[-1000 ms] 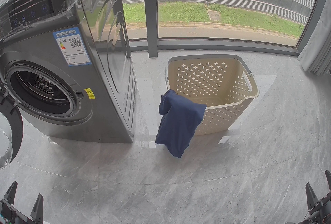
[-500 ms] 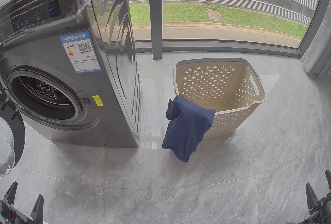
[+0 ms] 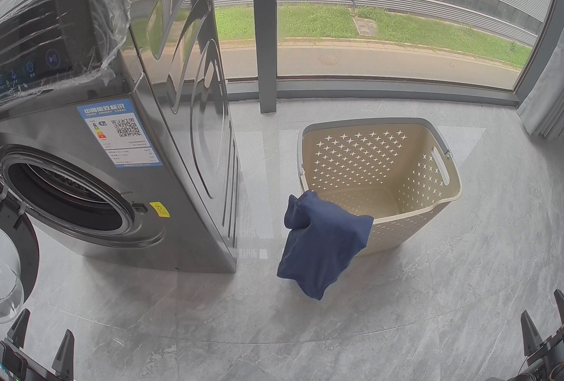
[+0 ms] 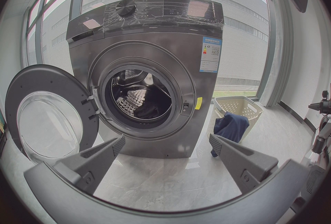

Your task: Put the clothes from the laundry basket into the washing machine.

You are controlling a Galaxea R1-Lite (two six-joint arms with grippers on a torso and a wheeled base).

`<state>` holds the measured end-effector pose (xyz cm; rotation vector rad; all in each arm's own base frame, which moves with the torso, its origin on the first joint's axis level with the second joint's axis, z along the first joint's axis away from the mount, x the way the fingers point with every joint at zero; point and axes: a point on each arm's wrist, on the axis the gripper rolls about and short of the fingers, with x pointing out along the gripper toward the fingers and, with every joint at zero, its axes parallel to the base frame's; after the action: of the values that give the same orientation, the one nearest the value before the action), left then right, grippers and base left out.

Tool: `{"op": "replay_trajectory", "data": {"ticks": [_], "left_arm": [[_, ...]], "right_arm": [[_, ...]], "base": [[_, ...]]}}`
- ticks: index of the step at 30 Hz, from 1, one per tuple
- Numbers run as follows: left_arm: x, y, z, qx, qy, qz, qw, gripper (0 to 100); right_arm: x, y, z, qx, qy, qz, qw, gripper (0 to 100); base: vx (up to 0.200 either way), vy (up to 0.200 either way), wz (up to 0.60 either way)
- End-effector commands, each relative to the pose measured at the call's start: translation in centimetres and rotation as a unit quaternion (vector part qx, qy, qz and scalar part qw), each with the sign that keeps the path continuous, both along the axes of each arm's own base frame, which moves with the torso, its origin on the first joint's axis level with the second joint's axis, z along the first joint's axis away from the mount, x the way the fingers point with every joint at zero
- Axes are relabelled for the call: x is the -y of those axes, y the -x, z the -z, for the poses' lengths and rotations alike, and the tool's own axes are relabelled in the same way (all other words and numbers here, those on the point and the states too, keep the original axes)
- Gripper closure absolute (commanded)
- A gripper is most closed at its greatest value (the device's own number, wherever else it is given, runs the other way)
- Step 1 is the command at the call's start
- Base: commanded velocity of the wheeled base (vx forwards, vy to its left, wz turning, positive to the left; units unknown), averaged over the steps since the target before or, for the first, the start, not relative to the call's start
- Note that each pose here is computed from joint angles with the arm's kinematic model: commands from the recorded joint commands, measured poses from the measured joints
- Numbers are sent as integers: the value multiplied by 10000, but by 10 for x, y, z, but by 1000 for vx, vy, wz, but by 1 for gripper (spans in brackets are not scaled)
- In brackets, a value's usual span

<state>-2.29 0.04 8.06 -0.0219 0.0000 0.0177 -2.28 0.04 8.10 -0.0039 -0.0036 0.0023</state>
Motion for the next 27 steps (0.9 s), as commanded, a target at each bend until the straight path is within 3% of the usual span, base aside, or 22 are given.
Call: {"op": "replay_trajectory", "data": {"ticks": [1, 13, 14, 16, 17, 18, 21, 23, 24, 27], "left_arm": [[0, 0, 4, -22, 5, -4, 10000, 0], [0, 0, 4, -21, 67, -4, 10000, 0], [0, 0, 4, -21, 59, -4, 10000, 0], [0, 0, 4, -21, 59, -12, 10000, 0], [0, 0, 4, -21, 67, -12, 10000, 0], [0, 0, 4, -21, 67, -12, 10000, 0], [0, 0, 4, -28, 67, -12, 10000, 0], [0, 0, 4, -21, 67, -12, 10000, 0], [0, 0, 4, -21, 59, -12, 10000, 0], [0, 0, 4, -21, 59, -12, 10000, 0]], "right_arm": [[0, -1, 5, -95, 3, -4, 10000, 0], [0, -1, 4, -72, -28, -65, 9999, 0], [0, -1, 2, 5, -19, -88, 10000, 0], [0, 8, -30, 824, 3, -96, 9965, 0], [0, 12, -57, 1129, -17, -107, 9935, 0], [0, 7, -72, 946, -53, -147, 9954, 0], [-1, -19, -72, 75, -308, -682, 9972, 0], [-3, -36, -68, -510, -644, -1038, 9912, 0], [-6, -51, -71, -820, -913, -1209, 9850, 0], [-14, -80, -72, -1205, -1060, -1408, 9770, 0]], "base": [[0, 0, 0], [0, 0, 0], [0, 0, 0], [0, 0, 0], [0, 0, 0], [0, 0, 0], [0, 0, 0], [0, 0, 0], [0, 0, 0], [0, 0, 0]]}}
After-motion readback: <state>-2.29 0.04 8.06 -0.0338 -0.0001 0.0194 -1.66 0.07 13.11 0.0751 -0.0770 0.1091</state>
